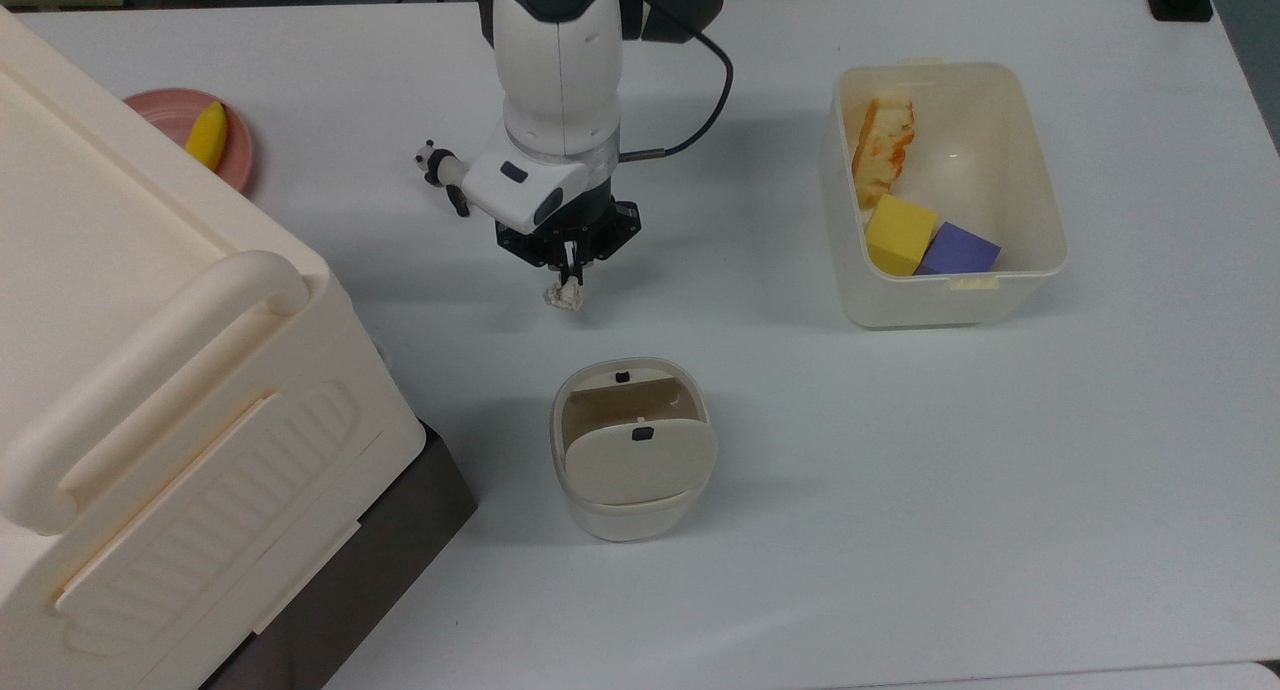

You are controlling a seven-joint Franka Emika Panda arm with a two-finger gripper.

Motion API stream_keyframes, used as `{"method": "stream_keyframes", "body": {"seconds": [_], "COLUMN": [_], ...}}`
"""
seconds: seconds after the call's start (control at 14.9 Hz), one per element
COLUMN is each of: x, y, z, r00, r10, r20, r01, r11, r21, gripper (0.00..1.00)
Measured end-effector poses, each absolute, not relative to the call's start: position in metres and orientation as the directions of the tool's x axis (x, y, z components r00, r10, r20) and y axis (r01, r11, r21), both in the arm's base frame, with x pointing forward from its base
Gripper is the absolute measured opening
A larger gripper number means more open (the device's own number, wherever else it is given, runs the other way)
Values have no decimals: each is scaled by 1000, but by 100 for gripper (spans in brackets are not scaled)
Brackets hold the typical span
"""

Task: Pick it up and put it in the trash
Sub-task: 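Lift the paper scrap and carry it over the cream trash bin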

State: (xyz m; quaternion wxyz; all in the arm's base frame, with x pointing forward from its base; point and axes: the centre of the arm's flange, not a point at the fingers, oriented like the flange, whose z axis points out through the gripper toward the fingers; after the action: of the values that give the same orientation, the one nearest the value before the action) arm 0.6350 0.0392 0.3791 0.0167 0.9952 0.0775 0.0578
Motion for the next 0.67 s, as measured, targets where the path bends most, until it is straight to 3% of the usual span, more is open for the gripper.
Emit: {"method": "stream_keyframes", "body": {"seconds": [0.4,0.67], "x": [665,682], "y": [47,70], "z": [463,496], "r00": [949,920], "r10": [145,171], "r20": [281,352], "r01": [141,172], "r11": [-989,-985], "r21": [33,28], "gripper": [7,7]}}
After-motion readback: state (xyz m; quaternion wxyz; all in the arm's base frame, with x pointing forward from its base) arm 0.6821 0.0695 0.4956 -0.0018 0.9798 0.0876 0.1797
